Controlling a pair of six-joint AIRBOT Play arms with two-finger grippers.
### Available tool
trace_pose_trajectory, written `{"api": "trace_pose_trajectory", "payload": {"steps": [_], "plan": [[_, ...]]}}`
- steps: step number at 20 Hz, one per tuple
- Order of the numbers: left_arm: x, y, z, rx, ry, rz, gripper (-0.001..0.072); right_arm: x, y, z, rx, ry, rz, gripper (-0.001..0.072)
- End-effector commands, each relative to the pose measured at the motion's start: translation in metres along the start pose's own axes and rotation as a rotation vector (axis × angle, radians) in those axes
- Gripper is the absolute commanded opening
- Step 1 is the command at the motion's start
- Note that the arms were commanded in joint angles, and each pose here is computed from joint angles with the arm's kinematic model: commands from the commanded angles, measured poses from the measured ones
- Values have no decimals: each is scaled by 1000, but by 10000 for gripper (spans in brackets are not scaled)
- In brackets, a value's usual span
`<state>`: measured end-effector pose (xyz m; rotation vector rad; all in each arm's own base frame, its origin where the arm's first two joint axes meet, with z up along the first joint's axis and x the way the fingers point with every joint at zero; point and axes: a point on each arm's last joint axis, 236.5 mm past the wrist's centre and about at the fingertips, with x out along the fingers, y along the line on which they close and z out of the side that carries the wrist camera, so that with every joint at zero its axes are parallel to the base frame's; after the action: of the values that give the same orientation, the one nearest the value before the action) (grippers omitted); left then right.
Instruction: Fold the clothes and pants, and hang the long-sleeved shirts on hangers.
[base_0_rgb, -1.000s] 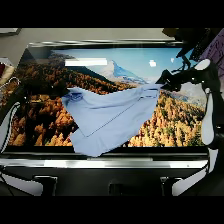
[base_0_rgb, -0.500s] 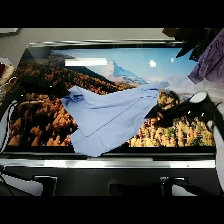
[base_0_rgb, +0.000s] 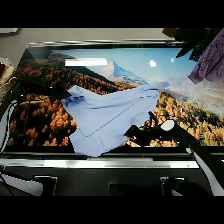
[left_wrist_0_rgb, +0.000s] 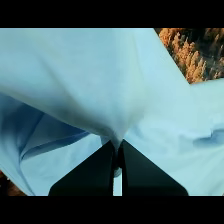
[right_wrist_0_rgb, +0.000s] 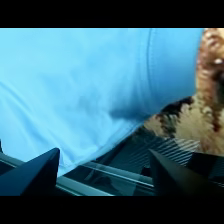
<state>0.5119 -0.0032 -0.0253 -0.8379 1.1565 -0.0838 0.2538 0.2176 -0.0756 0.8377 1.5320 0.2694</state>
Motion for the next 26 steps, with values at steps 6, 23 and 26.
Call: {"api": "trace_pose_trajectory", "payload": {"steps": [6, 23, 26], "plan": [[-1, 0, -1, 2, 3, 1, 18, 40, 7, 14, 64, -119, -4, 567], [-178, -16, 49, -19, -354, -39, 17, -257, 140, 111, -362, -740, 204, 28], [-249, -32, 39, -83, -474, -69, 17, -360, 187, 90, -517, -896, 226, 28]]}}
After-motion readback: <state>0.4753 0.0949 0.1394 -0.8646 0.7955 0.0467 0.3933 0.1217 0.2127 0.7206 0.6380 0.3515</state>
